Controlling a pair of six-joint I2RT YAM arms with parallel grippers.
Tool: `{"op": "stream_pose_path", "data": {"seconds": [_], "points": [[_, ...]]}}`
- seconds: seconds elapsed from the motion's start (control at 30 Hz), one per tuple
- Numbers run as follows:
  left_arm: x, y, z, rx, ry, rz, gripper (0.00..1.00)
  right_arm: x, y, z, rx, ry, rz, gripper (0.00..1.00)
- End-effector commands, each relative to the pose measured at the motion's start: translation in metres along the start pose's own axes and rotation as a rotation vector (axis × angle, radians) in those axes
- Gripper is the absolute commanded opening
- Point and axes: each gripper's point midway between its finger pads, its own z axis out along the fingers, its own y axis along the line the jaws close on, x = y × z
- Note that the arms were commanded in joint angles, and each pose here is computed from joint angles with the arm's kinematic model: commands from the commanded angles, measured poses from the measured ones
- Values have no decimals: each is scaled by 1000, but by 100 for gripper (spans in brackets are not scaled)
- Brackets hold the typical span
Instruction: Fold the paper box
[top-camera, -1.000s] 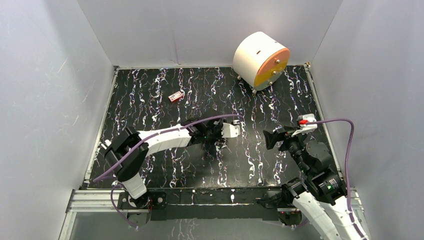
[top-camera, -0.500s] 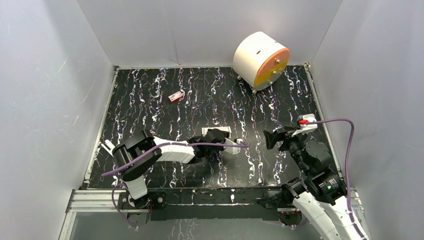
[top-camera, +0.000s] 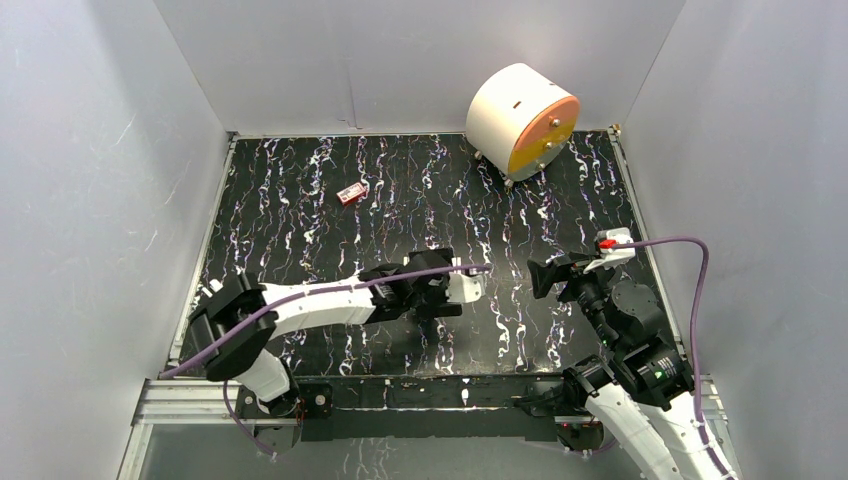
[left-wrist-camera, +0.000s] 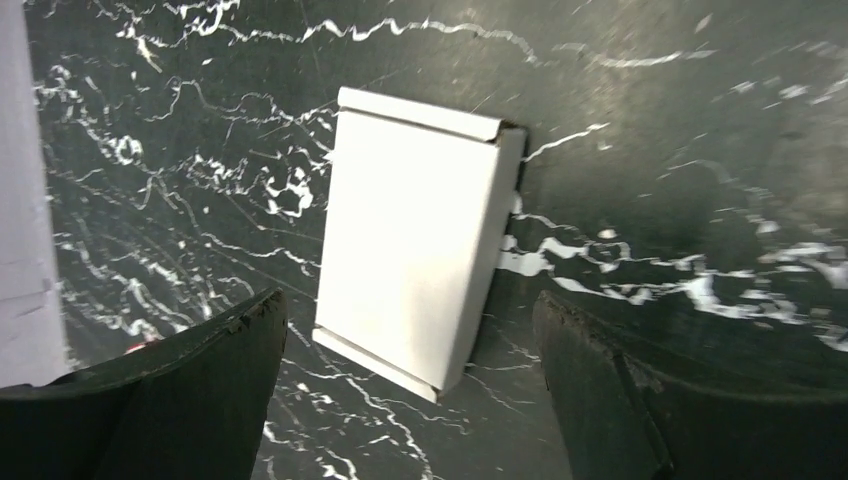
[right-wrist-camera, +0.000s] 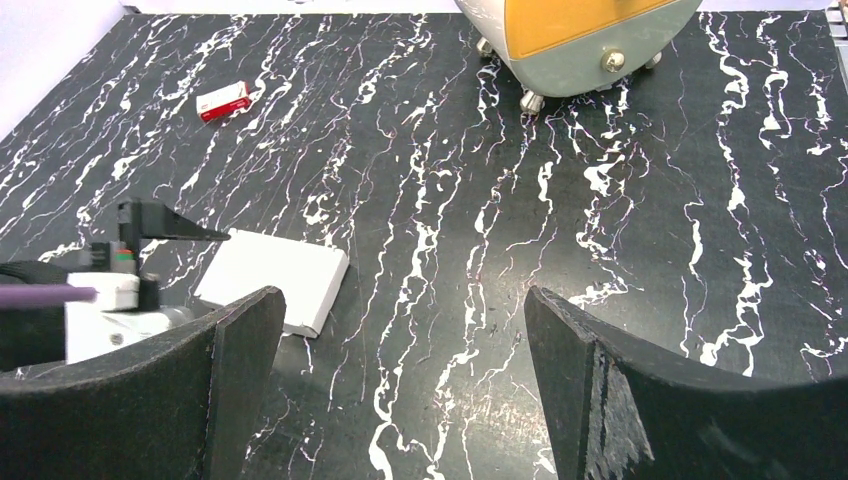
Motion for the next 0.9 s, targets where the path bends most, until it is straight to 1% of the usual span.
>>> {"op": "stream_pose_path", "data": {"seconds": [0.0, 0.07, 0.17, 0.27, 0.37, 0.5, 0.63, 0.7, 0.8, 0.87], "points": [[-31, -12, -34, 134, -88, -188, 91, -18, 0, -2, 12, -49, 14, 98], [-38, -4, -39, 107, -103, -269, 92, -17, -1, -2, 16, -43, 11, 98], [-36, 20, -44, 25, -90, -389, 94, -17, -3, -2, 28, -39, 12, 98], [-29, 51, -51, -15, -106, -577, 95, -18, -5, -3, 43, -44, 17, 98], [-11, 78, -57, -58, -136, -763, 96, -20, -8, -4, 57, -50, 20, 98], [17, 110, -73, -161, -156, -993, 98, -26, -14, -9, 92, -65, 21, 98], [56, 141, -100, -263, -205, -1243, 98, -33, -23, -16, 140, -75, 14, 98], [76, 151, -118, -332, -235, -1341, 98, -35, -28, -19, 167, -79, 6, 98], [97, 159, -153, -443, -285, -1445, 98, -41, -35, -24, 206, -91, -10, 98], [106, 158, -179, -537, -315, -1474, 98, -43, -40, -27, 229, -99, -19, 98]]}}
